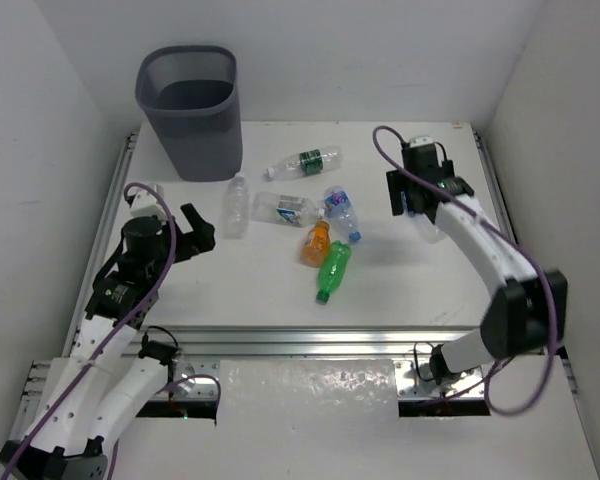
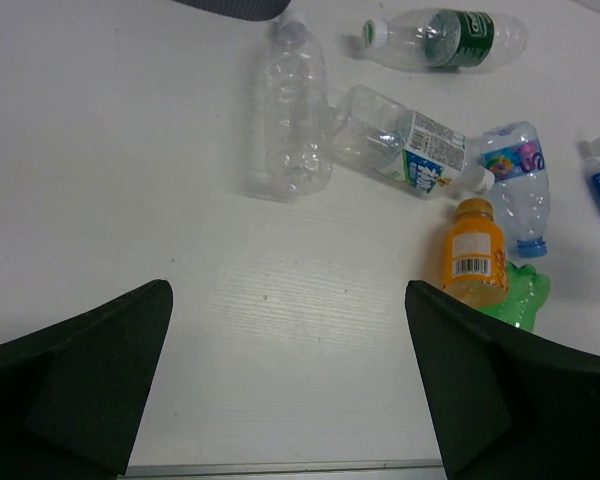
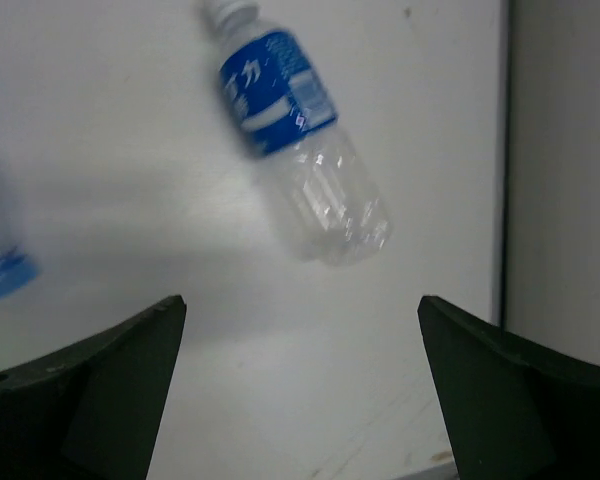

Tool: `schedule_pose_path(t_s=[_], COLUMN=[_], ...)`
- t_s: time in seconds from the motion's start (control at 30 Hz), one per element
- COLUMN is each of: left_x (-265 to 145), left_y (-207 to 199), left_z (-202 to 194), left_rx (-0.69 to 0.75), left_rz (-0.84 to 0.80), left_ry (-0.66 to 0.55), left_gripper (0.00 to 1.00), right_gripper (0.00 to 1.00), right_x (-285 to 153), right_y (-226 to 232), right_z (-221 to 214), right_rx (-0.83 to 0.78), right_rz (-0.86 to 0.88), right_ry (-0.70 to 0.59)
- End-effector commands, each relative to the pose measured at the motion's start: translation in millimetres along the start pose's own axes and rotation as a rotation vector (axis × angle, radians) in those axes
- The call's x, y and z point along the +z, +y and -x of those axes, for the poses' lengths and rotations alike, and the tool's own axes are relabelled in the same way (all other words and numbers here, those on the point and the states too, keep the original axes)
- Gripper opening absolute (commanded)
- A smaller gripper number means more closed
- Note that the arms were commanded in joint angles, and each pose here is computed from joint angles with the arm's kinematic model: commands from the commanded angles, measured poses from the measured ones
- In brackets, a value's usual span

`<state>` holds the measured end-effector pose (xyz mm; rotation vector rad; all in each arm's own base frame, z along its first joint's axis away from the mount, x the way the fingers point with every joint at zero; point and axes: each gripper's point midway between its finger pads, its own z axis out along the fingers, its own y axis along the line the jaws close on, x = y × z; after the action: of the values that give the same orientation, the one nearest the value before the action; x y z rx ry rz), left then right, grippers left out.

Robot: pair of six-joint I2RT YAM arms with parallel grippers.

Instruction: Put the plastic bottles in the bin

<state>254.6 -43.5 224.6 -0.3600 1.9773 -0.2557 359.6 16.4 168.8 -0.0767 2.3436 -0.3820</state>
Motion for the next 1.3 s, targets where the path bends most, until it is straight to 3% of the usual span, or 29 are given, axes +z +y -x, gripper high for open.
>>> schedule_pose_path(t_s=[0.0, 0.2, 0.33, 0.43, 0.47, 0.5, 0.57, 0.6, 0.63, 0.7, 0.73, 0.77, 0.87, 0.9, 1.07, 1.2, 1.23, 1.27], left_x=[-2, -3, 0, 4, 5, 6, 5, 2, 2, -16, -15, -31, -42, -57, -69, -63, -64, -75], left_y=[-21, -23, -24, -25, -25, -28, -42, -53, -65, -116, -131, -154, -201, -220, -255, -266, -268, -277], left_z=[12, 12, 10, 8, 7, 7, 6, 13, 12, 21, 20, 18, 40, 51, 77, 70, 66, 59], left_rx=[0.009, 0.014, 0.017, 0.021, 0.022, 0.024, 0.025, 0.014, 0.005, -0.031, -0.049, -0.057, -0.100, -0.092, -0.071, -0.044, -0.043, -0.023], left_rz=[-0.091, -0.105, -0.103, -0.101, -0.103, -0.116, -0.179, -0.225, -0.282, -0.545, -0.619, -0.772, -0.988, -1.073, -1.156, -1.146, -1.161, -1.242], left_ry=[-0.027, -0.032, -0.019, -0.003, 0.003, 0.011, 0.038, 0.039, 0.063, 0.093, 0.124, 0.171, 0.137, 0.101, 0.015, 0.054, 0.063, 0.086], left_gripper=[1.00, 1.00, 1.00, 1.00, 1.00, 1.00, 1.00, 1.00, 1.00, 1.00, 1.00, 1.00, 1.00, 1.00, 1.00, 0.99, 0.97, 0.80], right_gripper=[0.99, 0.99, 0.96, 0.78, 0.52, 0.40, 0.26, 0.26, 0.26, 0.26, 0.26, 0.26, 0.27, 0.27, 0.27, 0.28, 0.29, 0.29], right_x=[51, 136, 159, 163, 160, 156, 129, 112, 71, 20, -14, -73, -169, -193, -273, -307, -311, -319], right_y=[-33, -21, -11, -4, -2, 4, 23, 40, 61, 107, 129, 153, 187, 202, 225, 226, 227, 227], right_z=[22, -11, -45, -58, -58, -55, -39, -29, 16, 13, 25, 37, 41, 36, 33, 36, 36, 41], right_rx=[-0.199, -0.269, -0.283, -0.259, -0.248, -0.226, -0.115, -0.083, 0.002, 0.056, 0.122, 0.119, 0.085, 0.042, -0.082, -0.139, -0.146, -0.149], right_rz=[-0.215, -0.113, -0.065, -0.029, -0.014, 0.018, 0.142, 0.216, 0.381, 0.650, 0.812, 1.095, 1.473, 1.550, 1.763, 1.835, 1.843, 1.863], right_ry=[0.102, 0.302, 0.399, 0.432, 0.428, 0.419, 0.351, 0.302, 0.117, 0.019, -0.050, -0.200, -0.308, -0.307, -0.359, -0.405, -0.410, -0.426])
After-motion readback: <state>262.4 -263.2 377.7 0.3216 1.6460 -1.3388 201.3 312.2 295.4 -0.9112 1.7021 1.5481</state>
